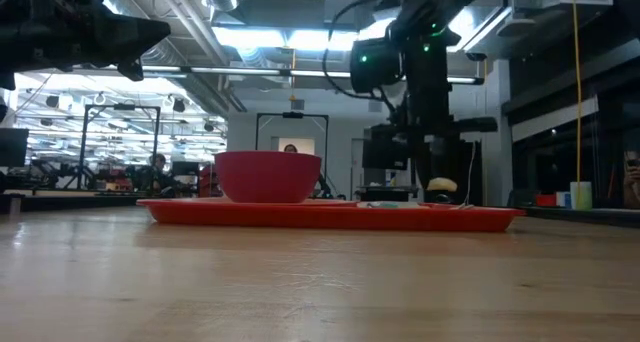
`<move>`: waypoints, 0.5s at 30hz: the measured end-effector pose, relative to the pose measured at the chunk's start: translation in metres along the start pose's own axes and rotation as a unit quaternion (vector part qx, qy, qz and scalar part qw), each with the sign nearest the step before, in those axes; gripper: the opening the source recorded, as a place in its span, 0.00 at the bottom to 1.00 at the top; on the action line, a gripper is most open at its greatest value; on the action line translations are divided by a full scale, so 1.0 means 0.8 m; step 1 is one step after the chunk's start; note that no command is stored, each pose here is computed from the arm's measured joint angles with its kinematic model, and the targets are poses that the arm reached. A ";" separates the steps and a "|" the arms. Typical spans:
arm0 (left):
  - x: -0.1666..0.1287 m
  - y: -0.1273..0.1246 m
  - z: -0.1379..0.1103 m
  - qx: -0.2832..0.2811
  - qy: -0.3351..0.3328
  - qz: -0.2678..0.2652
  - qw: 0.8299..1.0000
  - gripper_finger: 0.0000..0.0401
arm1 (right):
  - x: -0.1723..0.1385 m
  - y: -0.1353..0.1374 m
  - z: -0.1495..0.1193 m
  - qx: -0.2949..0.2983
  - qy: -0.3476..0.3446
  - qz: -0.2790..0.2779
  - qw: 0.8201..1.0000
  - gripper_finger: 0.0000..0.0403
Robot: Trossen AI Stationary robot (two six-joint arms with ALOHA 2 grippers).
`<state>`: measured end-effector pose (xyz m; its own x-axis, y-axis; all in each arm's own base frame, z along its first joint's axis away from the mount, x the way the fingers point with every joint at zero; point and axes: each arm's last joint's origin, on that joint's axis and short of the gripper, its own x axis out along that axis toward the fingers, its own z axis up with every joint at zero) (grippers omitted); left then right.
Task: Set up tray
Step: Put the yellow knife on top of the brown napkin on the right side of the orange fork
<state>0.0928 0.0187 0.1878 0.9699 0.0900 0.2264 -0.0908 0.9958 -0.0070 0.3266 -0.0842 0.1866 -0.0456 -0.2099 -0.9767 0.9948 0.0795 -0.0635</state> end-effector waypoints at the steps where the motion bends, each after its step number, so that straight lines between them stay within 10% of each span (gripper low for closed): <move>1: 0.000 0.000 0.000 0.000 0.000 0.000 1.000 0.01 | 0.004 0.001 0.000 0.000 0.004 -0.003 1.000 0.15; 15: 0.000 0.000 0.000 0.000 0.000 0.000 1.000 0.01 | 0.032 0.008 0.005 0.007 0.026 -0.022 0.999 0.15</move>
<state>0.0928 0.0188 0.1879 0.9698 0.0903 0.2265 -0.0913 0.9958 -0.0063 0.3320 -0.0926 0.1622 -0.0928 -0.1618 -0.9825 0.9930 0.0575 -0.1033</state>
